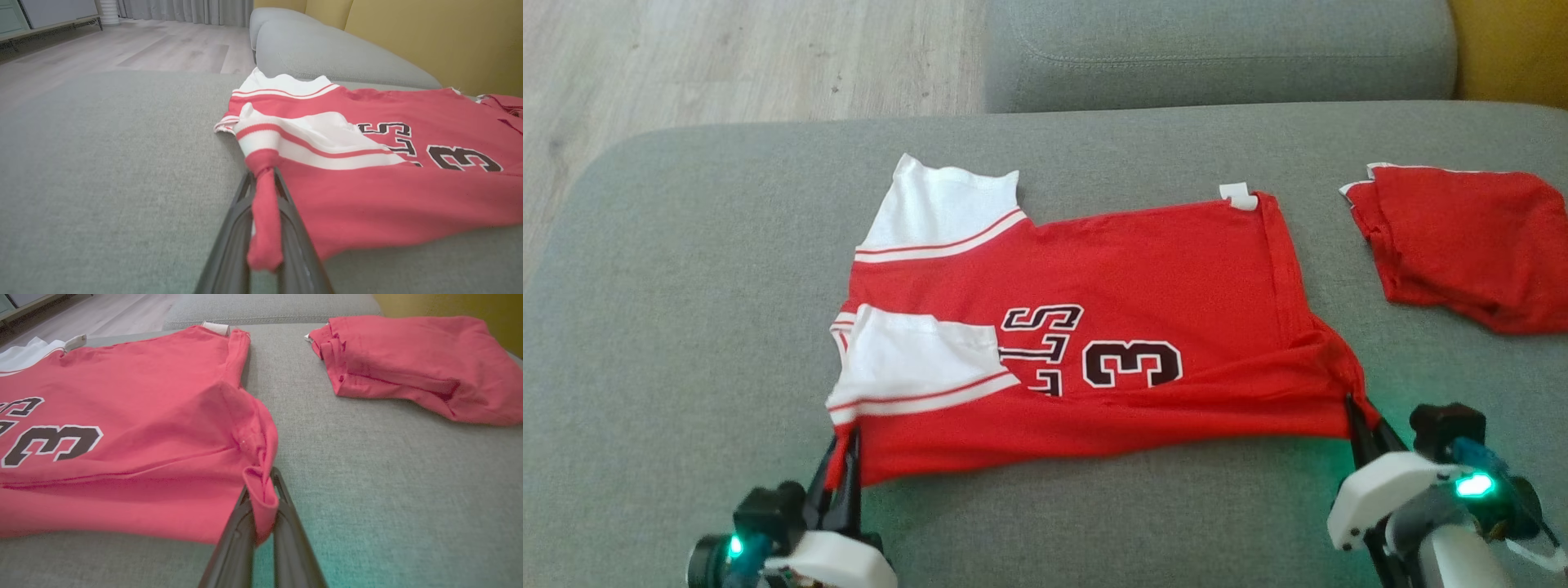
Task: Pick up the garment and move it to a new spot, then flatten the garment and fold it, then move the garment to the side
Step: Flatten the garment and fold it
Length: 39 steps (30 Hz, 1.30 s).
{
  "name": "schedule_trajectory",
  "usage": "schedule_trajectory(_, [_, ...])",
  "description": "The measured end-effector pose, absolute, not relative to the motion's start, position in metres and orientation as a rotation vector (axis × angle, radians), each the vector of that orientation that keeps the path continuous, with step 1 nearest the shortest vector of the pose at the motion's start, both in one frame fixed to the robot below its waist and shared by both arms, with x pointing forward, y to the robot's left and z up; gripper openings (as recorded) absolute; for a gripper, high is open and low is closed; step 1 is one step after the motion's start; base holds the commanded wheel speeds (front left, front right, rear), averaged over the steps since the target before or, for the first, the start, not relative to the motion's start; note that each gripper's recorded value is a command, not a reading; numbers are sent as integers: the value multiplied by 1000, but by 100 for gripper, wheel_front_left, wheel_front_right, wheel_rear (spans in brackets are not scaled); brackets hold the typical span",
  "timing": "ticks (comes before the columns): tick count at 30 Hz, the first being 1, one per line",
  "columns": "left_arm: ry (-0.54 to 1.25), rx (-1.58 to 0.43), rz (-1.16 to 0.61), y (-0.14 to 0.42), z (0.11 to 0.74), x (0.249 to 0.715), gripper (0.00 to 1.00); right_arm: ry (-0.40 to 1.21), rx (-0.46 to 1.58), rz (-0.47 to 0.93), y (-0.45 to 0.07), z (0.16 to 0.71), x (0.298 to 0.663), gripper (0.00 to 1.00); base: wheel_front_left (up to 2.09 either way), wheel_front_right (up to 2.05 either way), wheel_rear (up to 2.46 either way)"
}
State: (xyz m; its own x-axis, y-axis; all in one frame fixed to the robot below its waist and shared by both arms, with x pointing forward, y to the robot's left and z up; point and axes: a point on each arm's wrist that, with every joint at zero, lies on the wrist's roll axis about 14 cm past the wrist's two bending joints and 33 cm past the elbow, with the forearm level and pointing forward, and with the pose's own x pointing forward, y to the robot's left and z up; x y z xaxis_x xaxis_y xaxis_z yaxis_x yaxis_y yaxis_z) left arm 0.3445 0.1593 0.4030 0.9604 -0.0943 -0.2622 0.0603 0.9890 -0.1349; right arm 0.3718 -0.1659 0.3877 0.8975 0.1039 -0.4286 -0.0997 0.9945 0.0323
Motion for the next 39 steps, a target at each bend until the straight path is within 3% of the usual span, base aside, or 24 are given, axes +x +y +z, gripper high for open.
schedule_trajectory(3, [307,-123,-88,156,393,336,0,456,21,115,-162,388,364,0,0,0,0])
schedule_trajectory(4, [317,-122,-90,155,390,334,0,448,25,117,-162,390,362,67,0,0,0])
schedule_trajectory(5, [322,-121,-86,155,389,333,7,438,34,116,-162,392,362,100,0,0,0])
schedule_trajectory(6, [324,-119,-84,156,388,333,47,427,38,115,-162,395,362,100,0,0,0])
schedule_trajectory(7, [326,-117,-84,156,388,333,98,414,37,115,-162,399,363,100,0,0,0])
schedule_trajectory(14, [287,-117,-68,158,399,344,100,213,71,110,-162,447,382,100,0,0,0])
schedule_trajectory(21, [34,-148,-77,161,474,396,100,25,72,96,-168,497,413,100,0,0,0])
schedule_trajectory(28, [-77,-117,-155,155,517,456,100,-27,53,75,-175,520,453,100,0,0,0])
schedule_trajectory(33, [4,-48,-222,152,516,502,100,-27,25,102,-172,527,479,100,0,0,0])
schedule_trajectory(39, [243,25,-312,150,487,563,100,-31,1,145,-169,532,520,100,0,0,0])
